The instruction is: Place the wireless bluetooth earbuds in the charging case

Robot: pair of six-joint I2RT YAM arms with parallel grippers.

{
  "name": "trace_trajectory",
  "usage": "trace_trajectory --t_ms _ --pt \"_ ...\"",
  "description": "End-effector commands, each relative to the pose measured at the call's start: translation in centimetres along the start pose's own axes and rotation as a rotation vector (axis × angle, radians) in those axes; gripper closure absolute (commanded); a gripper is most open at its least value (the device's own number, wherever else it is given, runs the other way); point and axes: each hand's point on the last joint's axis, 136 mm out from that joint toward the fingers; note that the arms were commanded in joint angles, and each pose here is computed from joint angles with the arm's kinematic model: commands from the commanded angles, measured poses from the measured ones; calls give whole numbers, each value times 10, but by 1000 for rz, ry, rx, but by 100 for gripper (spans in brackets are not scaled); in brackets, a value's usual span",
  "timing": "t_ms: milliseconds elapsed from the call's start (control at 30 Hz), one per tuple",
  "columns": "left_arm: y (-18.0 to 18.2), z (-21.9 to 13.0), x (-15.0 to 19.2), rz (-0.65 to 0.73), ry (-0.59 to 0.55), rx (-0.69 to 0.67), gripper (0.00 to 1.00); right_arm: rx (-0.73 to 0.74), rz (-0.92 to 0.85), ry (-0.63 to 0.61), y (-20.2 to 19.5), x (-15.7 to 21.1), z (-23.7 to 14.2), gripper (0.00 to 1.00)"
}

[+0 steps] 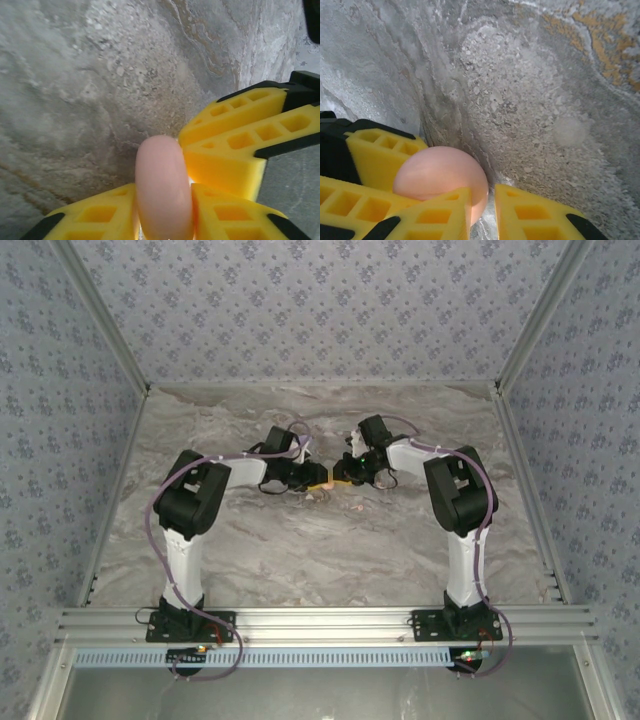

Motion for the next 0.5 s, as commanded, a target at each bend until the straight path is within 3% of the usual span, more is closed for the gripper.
trace_trajectory --t_ms 0,233,467 --pt "-7 5 3 10 15 43 75 29 40 27 -14 10 6 80" --pt "-7 -11 -3 38 -38 -1 83 12 19 -35 -8 4 -18 76" --pt "-35 -61 -16 194 -156 37 84 -78 -78 -149 6 3 -70 69"
Point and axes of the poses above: each hand's point on the last joint's axis, 136 mm out from that joint toward the fingers, its own z axis out along the fingers, its own y axis along the line the jaws close on, x = y × z, and after that the axes turned 6 degrees about z, right-handed
